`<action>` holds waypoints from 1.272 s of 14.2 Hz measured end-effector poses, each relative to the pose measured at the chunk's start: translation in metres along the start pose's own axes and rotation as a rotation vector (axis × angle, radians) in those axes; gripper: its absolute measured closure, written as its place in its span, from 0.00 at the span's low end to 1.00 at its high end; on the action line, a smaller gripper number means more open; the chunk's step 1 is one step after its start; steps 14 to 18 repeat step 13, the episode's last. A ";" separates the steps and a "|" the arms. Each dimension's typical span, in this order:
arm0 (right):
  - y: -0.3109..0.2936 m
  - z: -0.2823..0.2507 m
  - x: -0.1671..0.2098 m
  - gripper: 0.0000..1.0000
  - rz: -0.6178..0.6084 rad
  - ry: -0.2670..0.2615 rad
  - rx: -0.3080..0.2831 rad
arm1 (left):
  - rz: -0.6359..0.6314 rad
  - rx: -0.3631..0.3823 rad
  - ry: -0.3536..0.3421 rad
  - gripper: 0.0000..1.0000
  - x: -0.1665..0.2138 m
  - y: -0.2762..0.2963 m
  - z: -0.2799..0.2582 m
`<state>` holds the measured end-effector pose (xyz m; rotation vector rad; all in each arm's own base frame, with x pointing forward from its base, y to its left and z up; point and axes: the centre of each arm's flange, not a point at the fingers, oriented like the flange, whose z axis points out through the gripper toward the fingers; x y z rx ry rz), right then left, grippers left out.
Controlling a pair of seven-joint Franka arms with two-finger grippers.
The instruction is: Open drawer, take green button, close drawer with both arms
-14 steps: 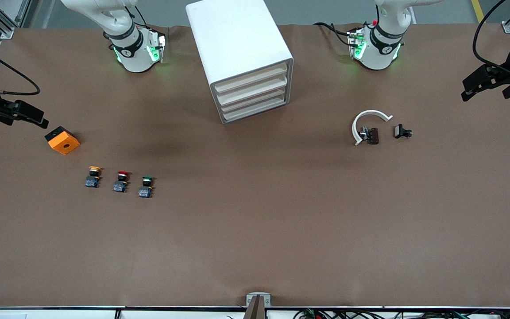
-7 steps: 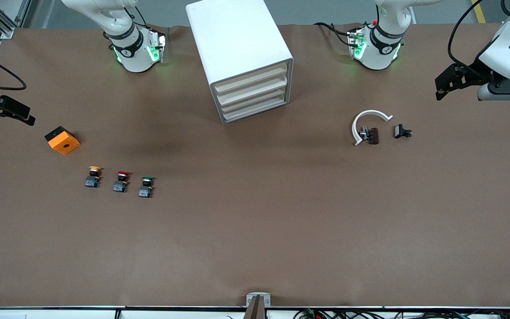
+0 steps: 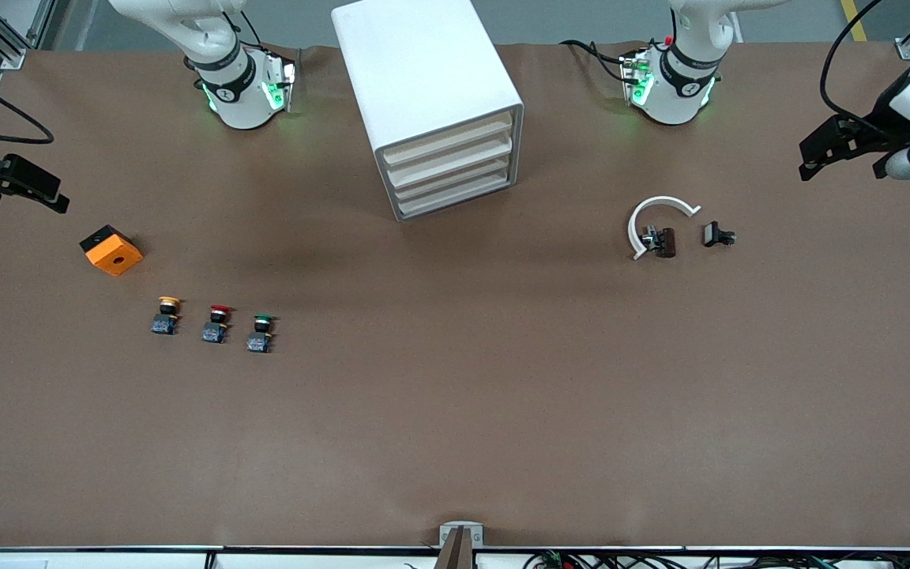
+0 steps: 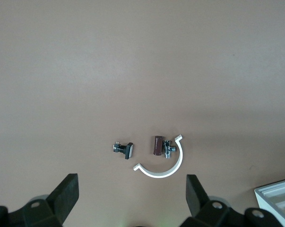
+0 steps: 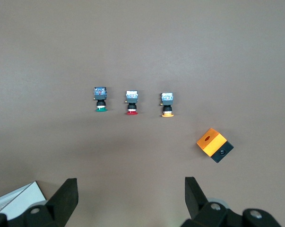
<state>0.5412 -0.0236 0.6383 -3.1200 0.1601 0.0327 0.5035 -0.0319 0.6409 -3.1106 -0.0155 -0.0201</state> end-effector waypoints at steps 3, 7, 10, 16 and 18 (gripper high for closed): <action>0.005 -0.011 0.000 0.00 0.013 0.023 0.001 | -0.006 -0.001 0.010 0.00 0.001 -0.003 -0.005; 0.005 -0.014 0.000 0.00 0.012 0.029 0.002 | -0.006 -0.002 0.010 0.00 0.003 -0.004 -0.005; 0.004 -0.013 0.001 0.00 0.011 0.028 0.001 | -0.006 -0.003 0.008 0.00 0.004 -0.004 -0.003; 0.004 -0.013 0.001 0.00 0.010 0.027 0.001 | -0.006 -0.002 0.002 0.00 0.004 -0.004 -0.003; 0.004 -0.013 0.001 0.00 0.010 0.027 0.001 | -0.006 -0.002 0.002 0.00 0.004 -0.004 -0.003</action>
